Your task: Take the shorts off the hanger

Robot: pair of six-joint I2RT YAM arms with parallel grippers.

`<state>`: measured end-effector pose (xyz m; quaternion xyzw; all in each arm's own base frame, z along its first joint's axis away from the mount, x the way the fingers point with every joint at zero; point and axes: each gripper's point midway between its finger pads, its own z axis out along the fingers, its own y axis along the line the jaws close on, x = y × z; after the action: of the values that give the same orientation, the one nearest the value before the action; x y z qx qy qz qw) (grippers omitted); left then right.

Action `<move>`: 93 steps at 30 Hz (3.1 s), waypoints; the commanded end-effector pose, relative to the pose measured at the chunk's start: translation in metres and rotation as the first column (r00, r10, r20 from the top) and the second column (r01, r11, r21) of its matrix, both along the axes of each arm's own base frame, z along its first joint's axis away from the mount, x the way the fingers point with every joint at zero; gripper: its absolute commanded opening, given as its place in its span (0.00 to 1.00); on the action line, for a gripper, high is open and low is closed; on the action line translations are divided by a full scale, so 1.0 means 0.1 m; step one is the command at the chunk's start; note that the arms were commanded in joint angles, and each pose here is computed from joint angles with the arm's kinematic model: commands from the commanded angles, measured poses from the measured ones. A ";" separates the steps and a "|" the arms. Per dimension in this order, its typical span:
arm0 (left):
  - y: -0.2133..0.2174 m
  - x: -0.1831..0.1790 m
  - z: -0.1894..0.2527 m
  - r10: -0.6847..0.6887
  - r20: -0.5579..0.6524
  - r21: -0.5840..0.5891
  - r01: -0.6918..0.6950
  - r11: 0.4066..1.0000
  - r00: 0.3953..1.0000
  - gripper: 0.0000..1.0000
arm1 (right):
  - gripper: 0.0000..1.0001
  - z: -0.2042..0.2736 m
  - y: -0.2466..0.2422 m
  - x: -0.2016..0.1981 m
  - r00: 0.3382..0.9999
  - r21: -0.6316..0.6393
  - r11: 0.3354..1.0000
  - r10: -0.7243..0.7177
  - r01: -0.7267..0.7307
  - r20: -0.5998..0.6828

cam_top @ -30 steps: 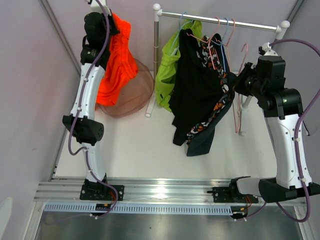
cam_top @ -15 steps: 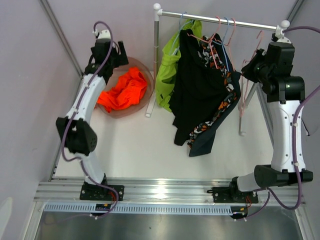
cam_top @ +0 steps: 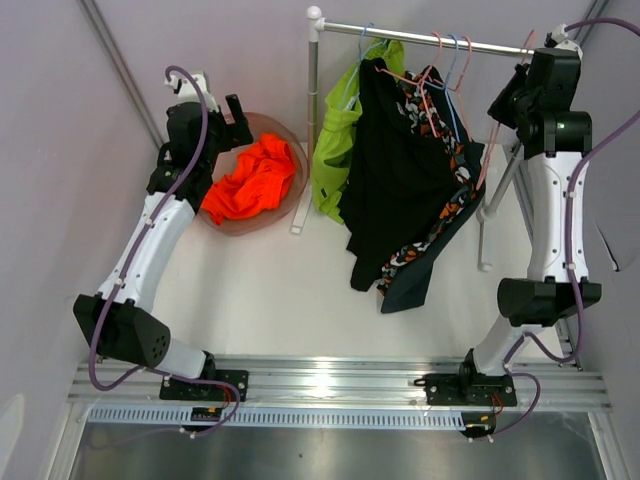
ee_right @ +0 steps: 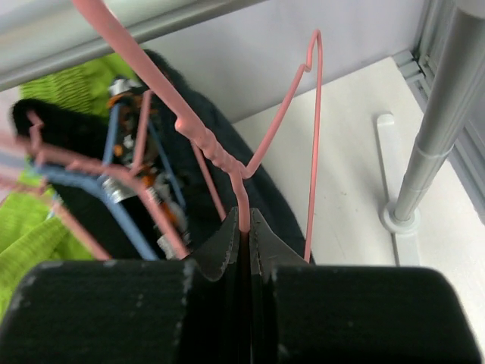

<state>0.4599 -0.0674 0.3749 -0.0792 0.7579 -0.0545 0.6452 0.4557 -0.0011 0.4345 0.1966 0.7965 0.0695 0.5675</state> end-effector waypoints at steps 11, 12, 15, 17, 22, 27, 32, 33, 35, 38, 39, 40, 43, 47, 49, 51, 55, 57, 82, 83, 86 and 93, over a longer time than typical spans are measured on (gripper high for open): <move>-0.15 -0.04 0.14 -0.062 0.048 0.006 0.062 0.998 0.997 0.99 | 0.00 -0.21 -0.44 0.36 0.995 0.008 0.995 -0.099 0.099 0.029; -0.15 -0.04 0.15 -0.065 0.052 0.002 0.065 0.998 0.997 0.99 | 0.00 -0.13 -0.44 0.27 0.994 0.003 0.995 -0.099 0.099 0.047; -0.20 -0.04 0.12 -0.073 0.046 -0.002 0.073 0.997 0.996 0.99 | 0.44 -0.18 -0.47 0.13 0.993 -0.010 0.993 -0.117 0.117 0.025; -0.23 -0.04 0.10 -0.078 0.043 0.002 0.078 0.997 0.996 0.99 | 0.87 -0.10 -0.49 -0.02 0.991 -0.026 0.991 -0.129 0.130 0.038; -0.31 -0.07 0.11 -0.094 0.045 0.013 0.093 0.996 0.995 0.99 | 0.99 0.06 -0.60 -0.34 0.981 -0.075 0.979 -0.185 0.189 0.055; -0.32 -0.10 0.15 -0.098 0.053 0.020 0.097 0.995 0.994 0.99 | 0.99 0.38 -0.66 -0.67 0.965 -0.072 0.968 -0.228 0.239 0.131; -0.33 -0.12 0.17 -0.100 0.060 0.020 0.099 0.995 0.993 0.99 | 0.99 0.65 -0.48 -0.83 0.966 -0.006 0.986 -0.163 0.168 0.201; -0.34 -0.13 0.18 -0.103 0.061 0.022 0.102 0.995 0.993 0.99 | 0.99 0.67 -0.36 -0.83 0.972 0.011 0.994 -0.106 0.106 0.210; -0.35 -0.13 0.18 -0.103 0.061 0.023 0.102 0.995 0.993 0.99 | 0.97 0.68 -0.24 -0.76 0.973 0.047 0.998 -0.053 0.044 0.223; -0.36 -0.13 0.18 -0.105 0.061 0.025 0.104 0.994 0.993 0.99 | 0.93 0.63 0.03 -0.60 0.967 0.071 0.991 0.091 -0.111 0.236; -0.37 -0.14 0.17 -0.107 0.060 0.029 0.106 0.994 0.992 0.99 | 0.92 0.58 0.08 -0.51 0.965 0.079 0.987 0.120 -0.142 0.234; -0.38 -0.14 0.17 -0.107 0.061 0.030 0.106 0.994 0.992 0.99 | 0.91 0.54 0.15 -0.47 0.960 0.085 0.979 0.163 -0.186 0.228; -0.38 -0.15 0.18 -0.106 0.064 0.039 0.104 0.994 0.992 0.99 | 0.87 0.38 0.24 -0.29 0.957 0.101 0.966 0.214 -0.237 0.198; -0.38 -0.15 0.17 -0.105 0.061 0.042 0.102 0.994 0.993 0.99 | 0.84 0.22 0.30 -0.08 0.952 0.120 0.953 0.256 -0.278 0.168; -0.37 -0.15 0.17 -0.100 0.061 0.042 0.098 0.994 0.993 0.99 | 0.82 0.14 0.31 0.01 0.953 0.123 0.951 0.265 -0.284 0.148; -0.36 -0.15 0.18 -0.099 0.065 0.041 0.096 0.995 0.993 0.99 | 0.81 0.12 0.33 0.05 0.952 0.120 0.950 0.272 -0.289 0.139; -0.36 -0.14 0.16 -0.097 0.061 0.042 0.095 0.995 0.993 0.99 | 0.79 -0.01 0.38 0.15 0.952 0.122 0.946 0.286 -0.299 0.108; -0.37 -0.13 0.15 -0.097 0.060 0.043 0.095 0.995 0.993 0.99 | 0.79 -0.04 0.41 0.17 0.952 0.120 0.946 0.289 -0.301 0.102; -0.68 -0.22 0.26 -0.246 0.079 0.085 0.239 0.967 0.966 0.99 | 0.00 -0.15 0.51 0.29 0.959 0.109 0.953 0.276 -0.282 0.061; -0.78 -0.27 0.29 -0.292 0.087 0.099 0.283 0.954 0.952 0.99 | 0.00 -0.07 0.48 0.27 0.961 0.096 0.957 0.266 -0.272 0.072; -1.19 -0.56 0.53 -0.454 0.146 0.154 0.433 0.888 0.879 0.99 | 0.00 0.20 0.37 0.12 0.970 0.047 0.973 0.220 -0.226 0.105; -1.85 -1.32 1.00 -0.702 0.223 0.200 0.673 0.712 0.676 0.99 | 0.00 0.63 0.18 -0.28 0.976 -0.012 0.991 0.134 -0.134 0.171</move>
<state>0.3699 -0.2396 0.4102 0.2037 0.7069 -0.2190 0.6410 0.4581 0.0330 0.4352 0.1313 0.8075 0.1504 0.5551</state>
